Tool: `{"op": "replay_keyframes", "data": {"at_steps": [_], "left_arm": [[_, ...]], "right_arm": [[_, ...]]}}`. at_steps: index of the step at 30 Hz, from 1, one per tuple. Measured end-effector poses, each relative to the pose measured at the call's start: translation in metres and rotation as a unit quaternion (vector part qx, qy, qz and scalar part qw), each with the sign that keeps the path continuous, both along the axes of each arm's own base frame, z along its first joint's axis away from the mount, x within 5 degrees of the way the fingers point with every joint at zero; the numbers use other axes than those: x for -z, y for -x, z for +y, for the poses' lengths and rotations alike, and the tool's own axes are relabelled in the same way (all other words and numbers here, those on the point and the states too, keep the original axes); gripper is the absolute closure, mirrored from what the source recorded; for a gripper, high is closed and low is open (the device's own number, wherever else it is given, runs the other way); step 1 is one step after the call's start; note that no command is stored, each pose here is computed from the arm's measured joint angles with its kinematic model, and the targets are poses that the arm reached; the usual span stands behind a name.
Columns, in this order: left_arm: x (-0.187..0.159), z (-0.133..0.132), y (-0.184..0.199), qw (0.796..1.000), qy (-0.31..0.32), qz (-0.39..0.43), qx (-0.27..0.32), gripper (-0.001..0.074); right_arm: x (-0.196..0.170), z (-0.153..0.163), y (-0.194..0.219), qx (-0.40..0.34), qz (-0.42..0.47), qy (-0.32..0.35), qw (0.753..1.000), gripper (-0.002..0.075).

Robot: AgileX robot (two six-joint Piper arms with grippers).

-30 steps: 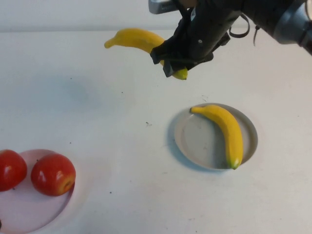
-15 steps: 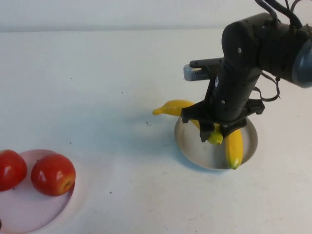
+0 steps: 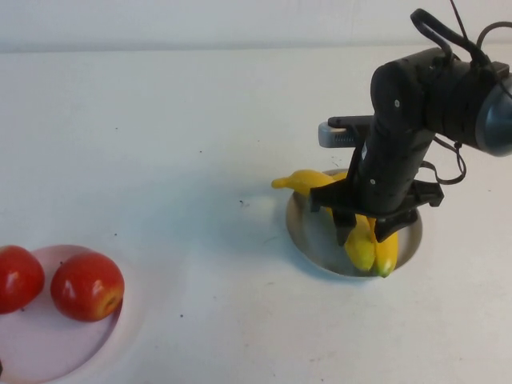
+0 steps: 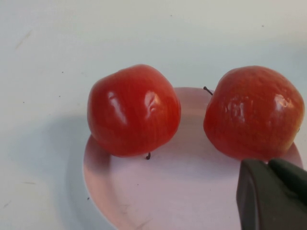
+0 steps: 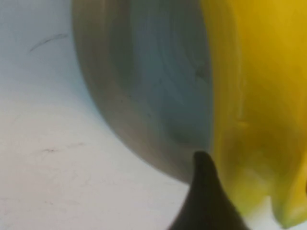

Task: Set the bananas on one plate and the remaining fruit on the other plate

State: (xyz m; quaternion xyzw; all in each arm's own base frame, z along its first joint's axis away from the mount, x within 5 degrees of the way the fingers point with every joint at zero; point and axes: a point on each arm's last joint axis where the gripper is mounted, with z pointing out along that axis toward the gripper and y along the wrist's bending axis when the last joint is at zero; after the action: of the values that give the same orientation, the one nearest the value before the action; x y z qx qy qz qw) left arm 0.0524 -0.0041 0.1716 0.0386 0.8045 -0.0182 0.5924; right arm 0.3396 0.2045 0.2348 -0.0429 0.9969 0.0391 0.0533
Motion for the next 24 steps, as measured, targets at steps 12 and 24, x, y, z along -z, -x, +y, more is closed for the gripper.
{"op": "replay_keyframes", "data": {"at_steps": [12,24], "left_arm": [[0.0,0.0,0.0,1.0,0.0,0.0,0.0,0.0733],[0.0,0.0,0.0,1.0,0.0,0.0,0.0,0.0733]], "right_arm": [[-0.017,0.004,0.007,0.005,0.021,-0.033,0.999,0.0323],[-0.094,-0.025,0.057,-0.1,-0.072,-0.067,0.99,0.0728]]}}
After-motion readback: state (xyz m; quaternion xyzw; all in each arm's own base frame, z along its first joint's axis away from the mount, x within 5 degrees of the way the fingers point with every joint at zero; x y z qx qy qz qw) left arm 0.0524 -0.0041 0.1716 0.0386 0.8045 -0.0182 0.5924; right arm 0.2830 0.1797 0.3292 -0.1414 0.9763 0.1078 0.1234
